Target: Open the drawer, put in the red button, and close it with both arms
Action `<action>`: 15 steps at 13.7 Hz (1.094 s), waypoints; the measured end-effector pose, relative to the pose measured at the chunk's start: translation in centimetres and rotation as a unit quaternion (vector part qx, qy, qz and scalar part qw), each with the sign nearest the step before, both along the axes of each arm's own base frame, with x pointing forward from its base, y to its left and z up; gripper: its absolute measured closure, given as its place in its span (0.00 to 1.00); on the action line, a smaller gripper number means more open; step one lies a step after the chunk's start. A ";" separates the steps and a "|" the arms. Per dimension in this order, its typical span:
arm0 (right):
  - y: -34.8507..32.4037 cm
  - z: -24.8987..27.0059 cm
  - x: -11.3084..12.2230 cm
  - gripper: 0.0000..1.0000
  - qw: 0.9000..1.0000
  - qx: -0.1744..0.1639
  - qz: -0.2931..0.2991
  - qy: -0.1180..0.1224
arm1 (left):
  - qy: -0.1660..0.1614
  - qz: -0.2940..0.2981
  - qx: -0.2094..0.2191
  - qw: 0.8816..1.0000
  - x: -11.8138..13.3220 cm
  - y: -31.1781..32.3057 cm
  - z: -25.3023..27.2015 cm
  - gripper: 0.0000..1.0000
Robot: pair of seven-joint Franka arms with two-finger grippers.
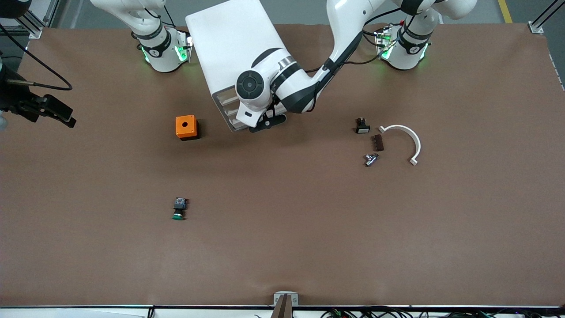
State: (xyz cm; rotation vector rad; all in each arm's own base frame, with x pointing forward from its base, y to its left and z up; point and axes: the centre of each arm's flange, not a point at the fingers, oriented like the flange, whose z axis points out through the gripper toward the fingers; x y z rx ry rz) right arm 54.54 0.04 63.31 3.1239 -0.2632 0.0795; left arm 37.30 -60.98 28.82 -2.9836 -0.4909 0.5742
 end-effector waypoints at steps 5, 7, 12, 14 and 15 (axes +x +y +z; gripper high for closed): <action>0.1 0.1 0.1 0.00 1.000 -0.001 0.001 -0.001 | 0.002 0.023 0.011 1.000 1.5 1.3 0.9 0.00; 0.1 0.1 0.1 0.00 1.000 -0.001 0.001 -0.001 | -0.024 0.064 0.007 0.998 7.2 5.4 3.9 0.00; 0.4 0.1 0.1 0.00 1.000 -0.001 0.004 -0.001 | -0.121 0.151 0.047 0.980 21.2 22.3 12.0 0.00; 0.6 0.1 0.1 0.00 1.000 -0.001 0.006 -0.001 | -0.149 0.139 0.057 0.977 23.7 26.9 14.0 0.00; 0.7 0.1 0.1 0.00 1.000 -0.001 0.007 -0.001 | -0.154 0.124 0.057 0.979 24.4 28.9 15.0 0.00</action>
